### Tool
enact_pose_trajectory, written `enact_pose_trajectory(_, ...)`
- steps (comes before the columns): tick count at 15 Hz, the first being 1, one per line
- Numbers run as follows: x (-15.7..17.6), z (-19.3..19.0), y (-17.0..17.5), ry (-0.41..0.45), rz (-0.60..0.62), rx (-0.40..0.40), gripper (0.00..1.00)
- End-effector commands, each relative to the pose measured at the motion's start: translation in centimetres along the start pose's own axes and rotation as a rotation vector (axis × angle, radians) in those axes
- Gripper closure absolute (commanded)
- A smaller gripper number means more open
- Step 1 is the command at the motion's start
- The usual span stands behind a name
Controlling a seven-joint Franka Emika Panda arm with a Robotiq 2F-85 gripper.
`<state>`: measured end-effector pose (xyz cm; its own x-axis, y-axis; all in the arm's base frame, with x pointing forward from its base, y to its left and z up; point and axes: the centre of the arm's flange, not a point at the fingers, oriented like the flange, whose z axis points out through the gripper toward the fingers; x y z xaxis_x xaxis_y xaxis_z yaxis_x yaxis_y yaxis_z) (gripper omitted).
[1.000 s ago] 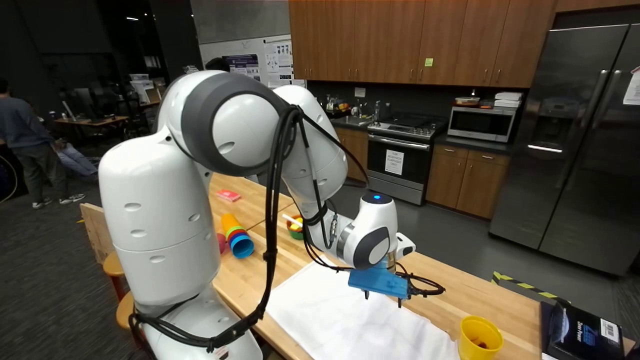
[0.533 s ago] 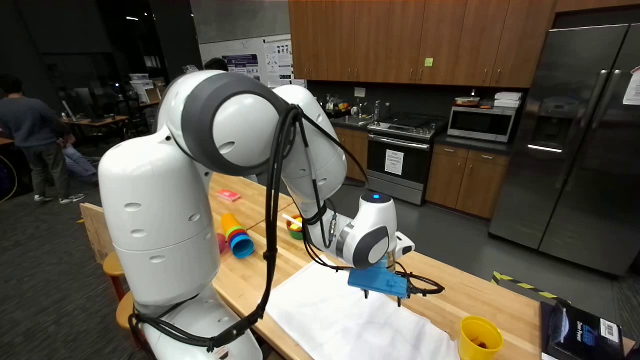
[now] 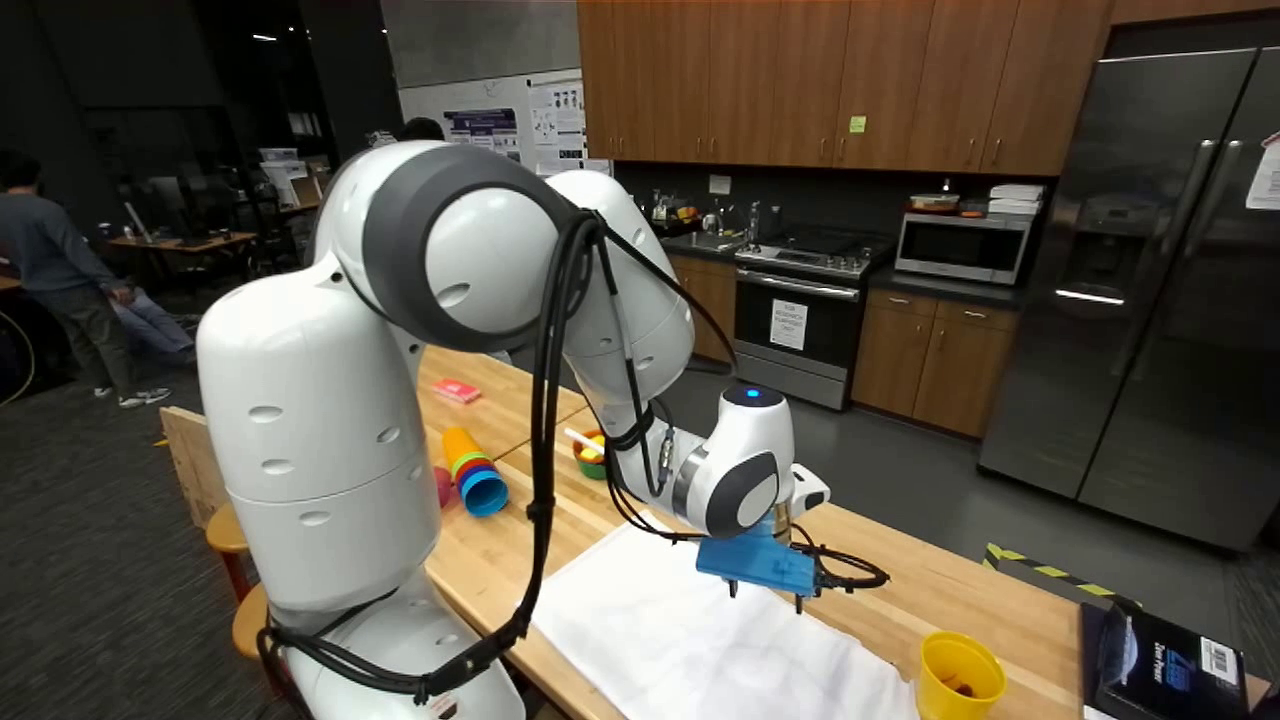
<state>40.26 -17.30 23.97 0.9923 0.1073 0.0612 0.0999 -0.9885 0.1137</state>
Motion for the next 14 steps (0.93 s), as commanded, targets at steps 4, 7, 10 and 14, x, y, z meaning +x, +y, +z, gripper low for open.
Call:
enact_pose_trajectory(4, -0.2, -0.1, 2.6, 0.011, -0.053, -0.040, 0.00)
enact_pose_trajectory(7, -0.4, -0.7, 5.7, -0.010, -0.145, -0.069, 0.00)
enact_pose_trajectory(10, -0.9, -2.0, 9.1, -0.049, -0.238, -0.054, 0.00)
enact_pose_trajectory(14, -1.5, -2.0, 8.9, -0.055, -0.237, -0.049, 0.00)
